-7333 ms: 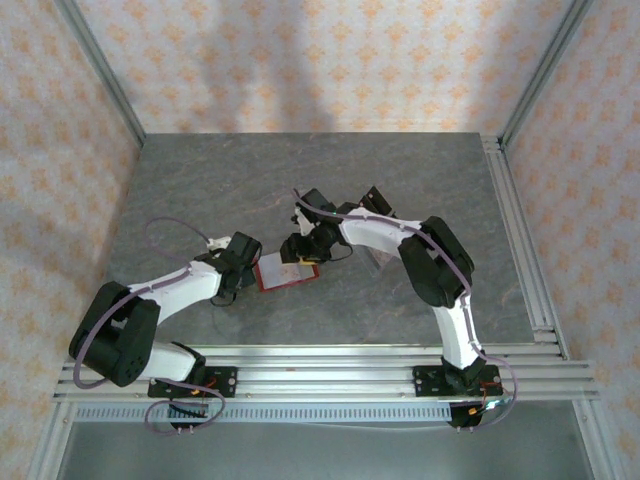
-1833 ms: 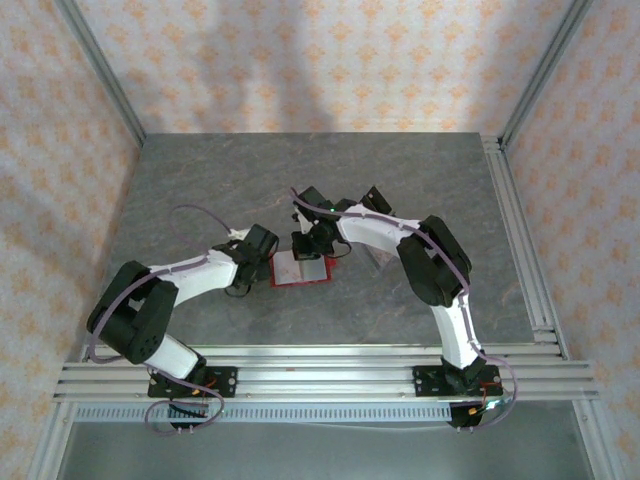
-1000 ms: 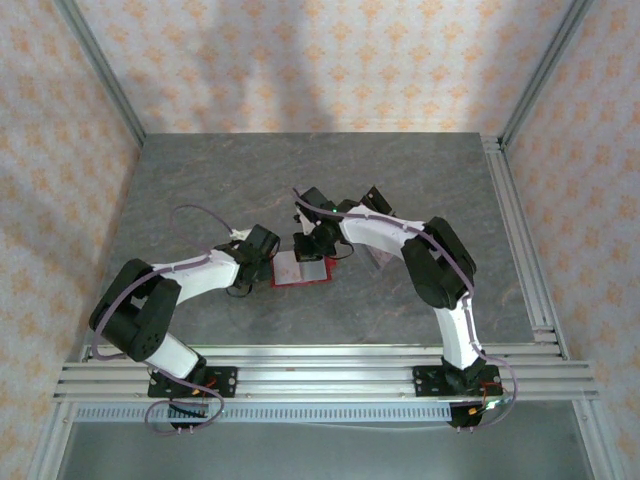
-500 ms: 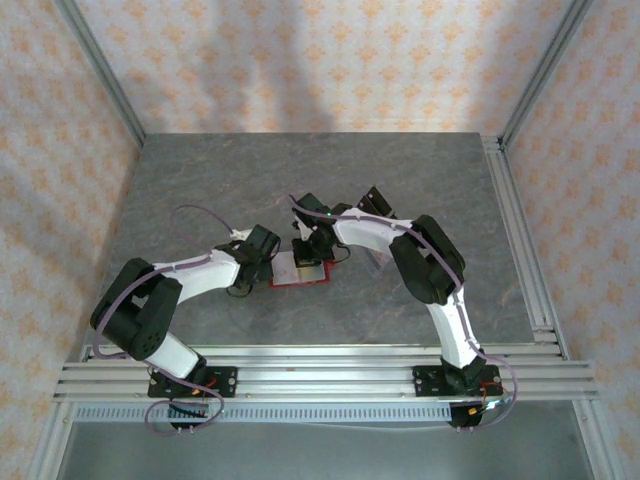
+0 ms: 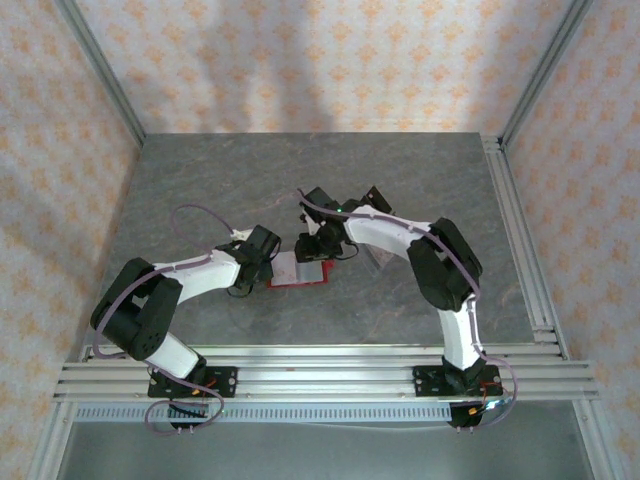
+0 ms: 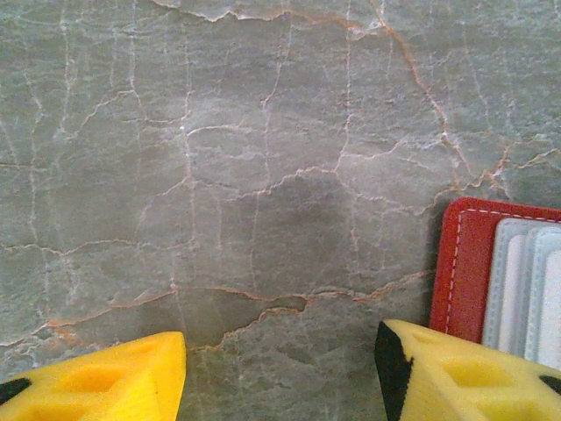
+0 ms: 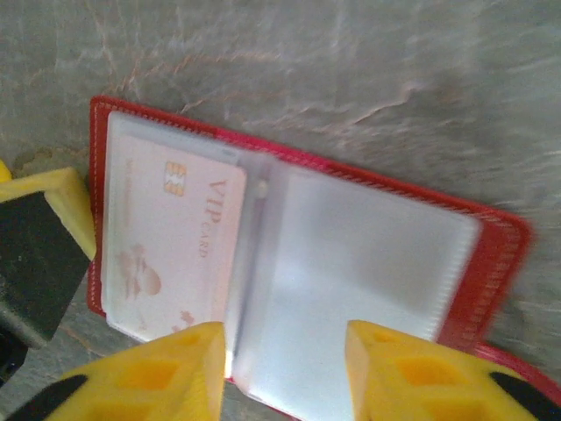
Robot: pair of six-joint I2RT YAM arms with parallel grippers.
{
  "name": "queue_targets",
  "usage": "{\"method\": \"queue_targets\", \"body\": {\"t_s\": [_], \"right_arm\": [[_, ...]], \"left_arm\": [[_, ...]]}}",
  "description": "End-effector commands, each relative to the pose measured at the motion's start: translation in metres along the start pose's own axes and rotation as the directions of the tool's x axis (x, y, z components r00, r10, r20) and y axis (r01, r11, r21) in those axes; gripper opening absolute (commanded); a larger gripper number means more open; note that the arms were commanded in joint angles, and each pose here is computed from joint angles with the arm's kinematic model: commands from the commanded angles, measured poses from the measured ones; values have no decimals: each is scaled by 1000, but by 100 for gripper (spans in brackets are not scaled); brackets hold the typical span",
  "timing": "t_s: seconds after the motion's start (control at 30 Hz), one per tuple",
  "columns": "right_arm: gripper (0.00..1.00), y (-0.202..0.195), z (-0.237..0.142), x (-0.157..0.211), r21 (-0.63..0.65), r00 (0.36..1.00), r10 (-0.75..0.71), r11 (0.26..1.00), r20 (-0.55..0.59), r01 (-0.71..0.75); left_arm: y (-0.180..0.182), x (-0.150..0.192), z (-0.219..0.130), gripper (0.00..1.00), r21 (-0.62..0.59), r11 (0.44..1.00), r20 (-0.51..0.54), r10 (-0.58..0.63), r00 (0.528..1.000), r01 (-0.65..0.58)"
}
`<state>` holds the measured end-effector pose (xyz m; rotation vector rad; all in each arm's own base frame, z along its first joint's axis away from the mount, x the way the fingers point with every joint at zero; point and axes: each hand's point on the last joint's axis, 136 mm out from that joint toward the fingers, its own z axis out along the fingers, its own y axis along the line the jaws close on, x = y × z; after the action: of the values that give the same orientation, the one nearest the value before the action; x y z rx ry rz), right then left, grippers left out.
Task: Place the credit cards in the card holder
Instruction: Insert the credit card into the card slot, then flip over the card slot in the card holder.
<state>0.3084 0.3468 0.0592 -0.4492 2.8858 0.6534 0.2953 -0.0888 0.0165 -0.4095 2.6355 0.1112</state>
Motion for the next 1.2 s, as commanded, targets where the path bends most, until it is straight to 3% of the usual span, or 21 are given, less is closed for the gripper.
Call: {"method": "queue_targets", "body": {"t_s": [0.0,0.73,1.17], "right_arm": [[45,-23,-7,3,85,1000,0,996,6,-1],[47,-29,16,-22,135,996,-86,987,-12,87],[46,-26,21,-8,137,994,-103,985,-47,109]], "left_arm": [[-1,5,4,60,-4,1000,-8,5,1000,-5],[-1,5,5,60,-4,1000,-11,8,1000,-8],[-2,6,6,60,-4,1000,-11,8,1000,-8]]}}
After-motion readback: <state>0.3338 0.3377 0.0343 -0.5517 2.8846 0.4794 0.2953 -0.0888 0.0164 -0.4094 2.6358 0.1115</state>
